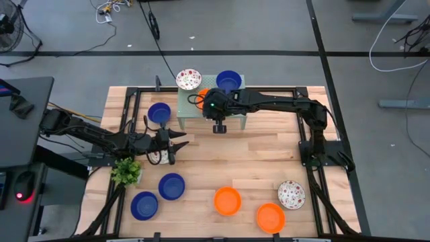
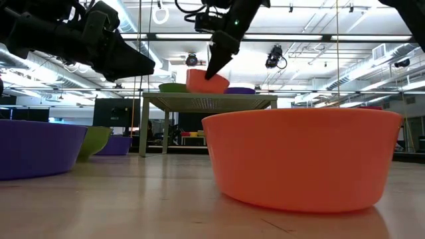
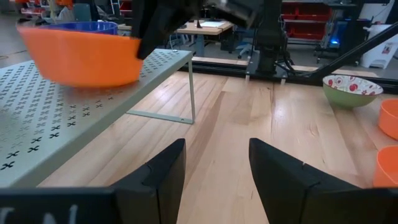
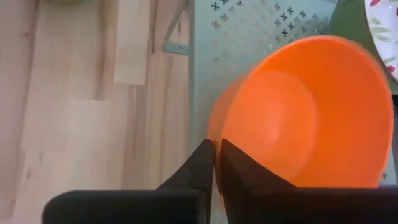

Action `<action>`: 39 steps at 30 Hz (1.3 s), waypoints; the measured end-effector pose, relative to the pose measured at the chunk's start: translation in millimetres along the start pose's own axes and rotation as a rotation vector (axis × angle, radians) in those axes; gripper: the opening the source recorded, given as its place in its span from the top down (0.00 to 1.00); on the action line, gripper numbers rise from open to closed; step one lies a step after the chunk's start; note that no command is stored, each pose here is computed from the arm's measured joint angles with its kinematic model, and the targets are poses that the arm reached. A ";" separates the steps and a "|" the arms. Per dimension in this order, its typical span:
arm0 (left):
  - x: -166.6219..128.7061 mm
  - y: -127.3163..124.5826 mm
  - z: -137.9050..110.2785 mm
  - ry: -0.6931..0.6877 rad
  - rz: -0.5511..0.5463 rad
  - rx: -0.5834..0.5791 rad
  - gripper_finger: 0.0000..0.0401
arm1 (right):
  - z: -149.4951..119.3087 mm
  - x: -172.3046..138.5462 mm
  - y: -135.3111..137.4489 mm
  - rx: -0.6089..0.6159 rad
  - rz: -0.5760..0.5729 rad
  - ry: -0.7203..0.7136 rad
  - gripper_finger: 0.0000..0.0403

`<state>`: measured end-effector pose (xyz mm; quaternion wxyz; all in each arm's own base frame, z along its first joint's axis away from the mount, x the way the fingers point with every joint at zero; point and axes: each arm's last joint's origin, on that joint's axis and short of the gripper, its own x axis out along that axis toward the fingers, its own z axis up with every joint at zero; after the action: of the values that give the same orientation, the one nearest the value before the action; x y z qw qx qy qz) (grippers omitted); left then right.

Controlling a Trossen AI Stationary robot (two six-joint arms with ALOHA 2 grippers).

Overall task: Pick & Place Mini bowls
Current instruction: Put the orange bowl on the shelf, then stack the white patterned bowl on the white patterned bowl on the shelf

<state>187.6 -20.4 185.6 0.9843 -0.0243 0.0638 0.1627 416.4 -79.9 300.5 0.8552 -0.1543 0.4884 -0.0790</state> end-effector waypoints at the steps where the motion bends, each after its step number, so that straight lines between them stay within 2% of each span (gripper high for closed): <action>1: 0.0 0.0 0.1 -0.001 0.000 -0.001 0.55 | -0.7 2.0 0.5 0.001 -0.002 -0.002 0.93; 10: 0.0 -0.2 0.9 -0.008 -0.004 -0.005 0.55 | 0.2 5.3 -0.9 0.012 -0.015 -0.028 0.91; 19: 0.0 -0.2 0.8 -0.007 -0.004 -0.015 0.55 | 14.9 -0.2 -7.1 0.030 -0.073 -0.185 0.70; 24: 0.0 -0.2 0.6 -0.005 -0.005 -0.022 0.55 | 20.9 -29.9 2.9 0.083 -0.059 -0.249 0.62; 28: -0.1 -0.5 0.6 -0.005 -0.007 -0.037 0.55 | 21.7 -57.9 33.0 0.119 0.019 -0.235 0.61; 31: -1.0 -2.4 0.5 -0.005 -0.018 -0.048 0.55 | 15.0 -64.4 71.8 0.098 0.093 -0.185 0.63; 35: -3.9 -8.2 1.3 -0.016 -0.054 -0.049 0.55 | -16.8 -38.4 138.6 0.025 0.177 -0.136 0.67; 39: -4.9 -17.7 12.7 -0.048 -0.100 -0.047 0.55 | -52.4 -17.3 181.9 0.084 0.199 -0.251 0.73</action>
<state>190.2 -37.8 199.3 0.9916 -0.0467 0.0352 0.1155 359.7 86.2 227.6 0.9187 -0.0778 0.3871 0.0053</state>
